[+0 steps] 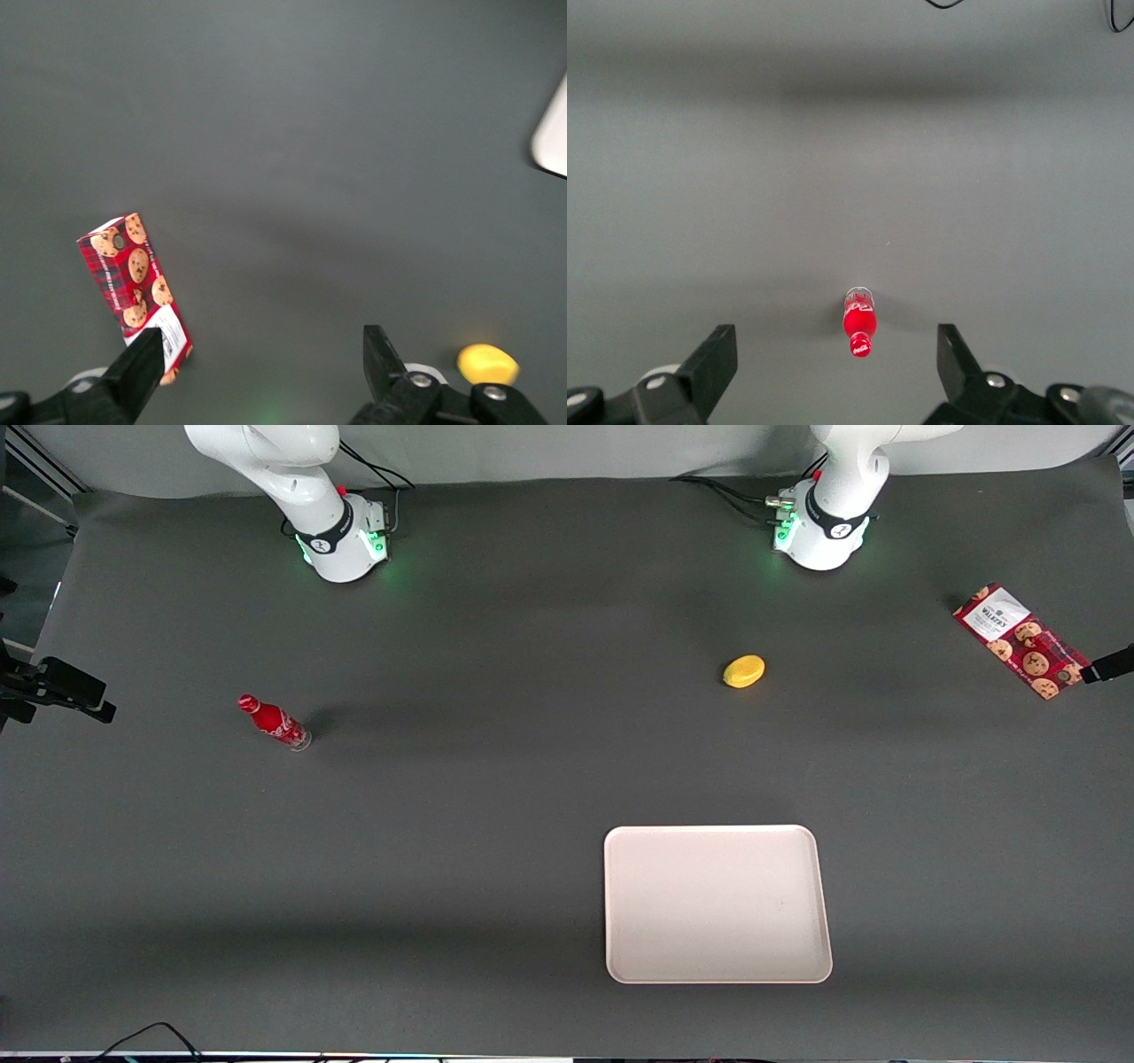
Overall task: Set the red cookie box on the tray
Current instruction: 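Lower the open left gripper over the red plaid cookie box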
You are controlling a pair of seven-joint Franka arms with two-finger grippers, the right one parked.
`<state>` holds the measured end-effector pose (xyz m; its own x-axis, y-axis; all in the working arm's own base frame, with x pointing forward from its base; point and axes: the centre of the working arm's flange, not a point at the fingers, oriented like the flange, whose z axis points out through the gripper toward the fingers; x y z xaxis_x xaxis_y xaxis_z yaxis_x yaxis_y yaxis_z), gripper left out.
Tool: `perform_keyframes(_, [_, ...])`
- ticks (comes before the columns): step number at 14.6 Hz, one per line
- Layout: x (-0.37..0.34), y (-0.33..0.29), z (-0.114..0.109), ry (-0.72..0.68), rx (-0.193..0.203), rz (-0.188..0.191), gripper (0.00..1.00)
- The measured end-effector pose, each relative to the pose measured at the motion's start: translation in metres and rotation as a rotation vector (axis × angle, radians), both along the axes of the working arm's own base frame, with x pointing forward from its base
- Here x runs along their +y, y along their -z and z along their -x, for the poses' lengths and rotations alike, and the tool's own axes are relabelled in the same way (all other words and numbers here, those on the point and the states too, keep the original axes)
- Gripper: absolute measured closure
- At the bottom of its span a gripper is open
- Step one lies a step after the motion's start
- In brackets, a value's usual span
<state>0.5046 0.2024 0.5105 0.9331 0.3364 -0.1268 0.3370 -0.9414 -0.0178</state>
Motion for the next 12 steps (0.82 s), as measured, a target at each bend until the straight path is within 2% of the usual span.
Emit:
perform_keyframes(3, [0.056, 0.061, 0.038, -0.041, -0.022, 0.001, 0.0])
perform_keyframes(6, [0.105, 0.115, 0.086, -0.079, -0.042, -0.023, 0.0])
perform_keyframes(10, [0.135, 0.173, 0.14, -0.109, -0.067, -0.038, 0.0])
perform_keyframes(12, [0.144, 0.197, 0.16, -0.132, -0.057, -0.042, 0.0])
